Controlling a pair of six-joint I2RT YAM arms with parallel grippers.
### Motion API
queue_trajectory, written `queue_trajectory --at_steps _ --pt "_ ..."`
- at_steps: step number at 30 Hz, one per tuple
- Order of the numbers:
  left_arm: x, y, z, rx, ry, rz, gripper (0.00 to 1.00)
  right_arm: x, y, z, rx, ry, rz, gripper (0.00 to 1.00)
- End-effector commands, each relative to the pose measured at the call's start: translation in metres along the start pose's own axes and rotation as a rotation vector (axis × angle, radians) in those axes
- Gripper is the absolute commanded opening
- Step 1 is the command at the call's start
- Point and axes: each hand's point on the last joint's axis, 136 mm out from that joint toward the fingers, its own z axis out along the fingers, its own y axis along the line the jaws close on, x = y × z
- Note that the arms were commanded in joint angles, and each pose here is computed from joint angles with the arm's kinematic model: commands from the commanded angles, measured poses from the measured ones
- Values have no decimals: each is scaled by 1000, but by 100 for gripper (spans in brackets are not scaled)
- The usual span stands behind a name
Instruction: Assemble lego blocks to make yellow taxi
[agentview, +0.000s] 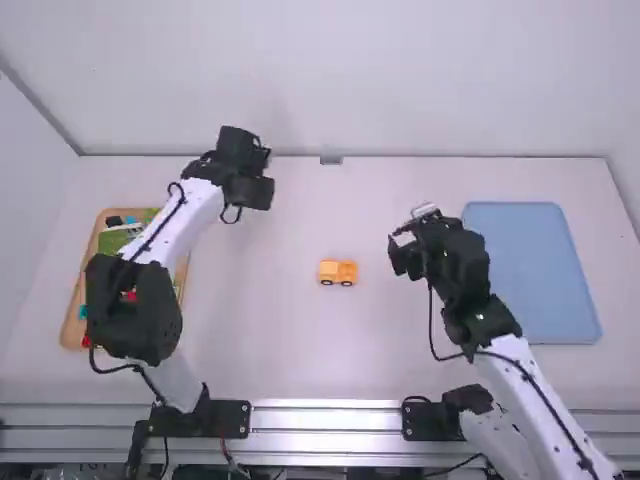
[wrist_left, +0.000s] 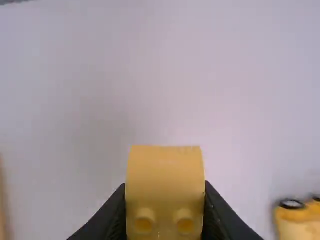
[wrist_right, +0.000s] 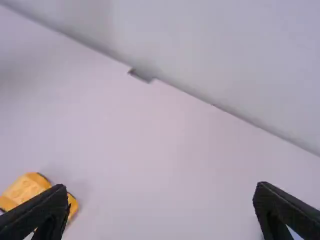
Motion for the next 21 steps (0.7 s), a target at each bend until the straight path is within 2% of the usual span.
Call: queue_trajectory --at_steps 1,6,11,21 --pt "-1 -54 -3 154 -17 181 2 14 -21 -20 117 -28 134 98" --pt "7 -109 4 214 -2 281 2 26 -34 -52 191 -100 196 98" --pt "20 -160 23 278 15 382 2 27 -41 -80 235 -205 231 98" --pt "67 -238 65 351 115 766 2 28 -51 -101 286 -269 318 98"
